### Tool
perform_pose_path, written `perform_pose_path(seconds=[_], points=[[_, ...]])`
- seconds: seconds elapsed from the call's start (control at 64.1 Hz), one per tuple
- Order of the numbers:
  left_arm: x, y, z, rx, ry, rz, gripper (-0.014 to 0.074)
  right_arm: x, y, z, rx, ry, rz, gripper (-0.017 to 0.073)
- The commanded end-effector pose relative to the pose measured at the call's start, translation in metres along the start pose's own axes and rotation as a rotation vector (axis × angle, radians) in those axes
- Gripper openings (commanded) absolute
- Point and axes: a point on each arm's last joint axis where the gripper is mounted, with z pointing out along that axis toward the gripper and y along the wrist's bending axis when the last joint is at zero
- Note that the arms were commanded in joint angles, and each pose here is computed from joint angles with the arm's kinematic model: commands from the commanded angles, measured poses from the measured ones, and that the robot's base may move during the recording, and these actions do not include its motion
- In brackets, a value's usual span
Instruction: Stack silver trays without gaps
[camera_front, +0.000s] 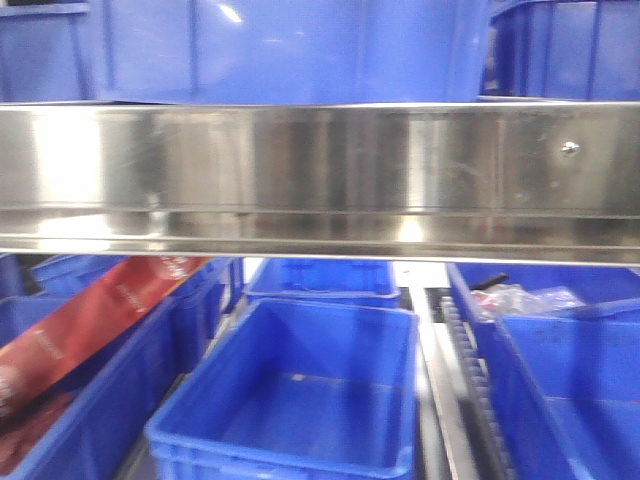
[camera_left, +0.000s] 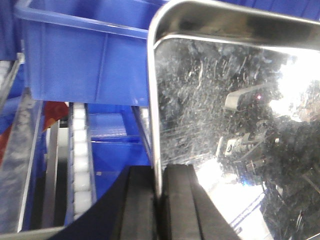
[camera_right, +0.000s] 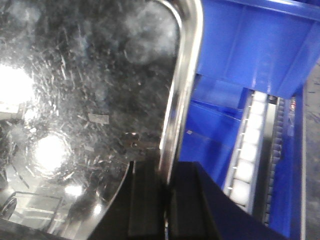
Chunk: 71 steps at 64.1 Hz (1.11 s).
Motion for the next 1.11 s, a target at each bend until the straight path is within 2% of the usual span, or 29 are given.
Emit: perform_pose_path(seconds=[0.0,1.092], points=[[-0.0065,-0.006,-0.0044,0.05,-0.057,-0.03,-0.0016,-0.0041,0.004,-0.0025,-0.045,-0.048,-0.028,-0.0059],[-0.0065,-0.006,-0.0044,0.05,-0.057,-0.03,-0.0016,-0.0041,0.004,-0.0025,-0.045,-0.048,-0.028,-0.0059]])
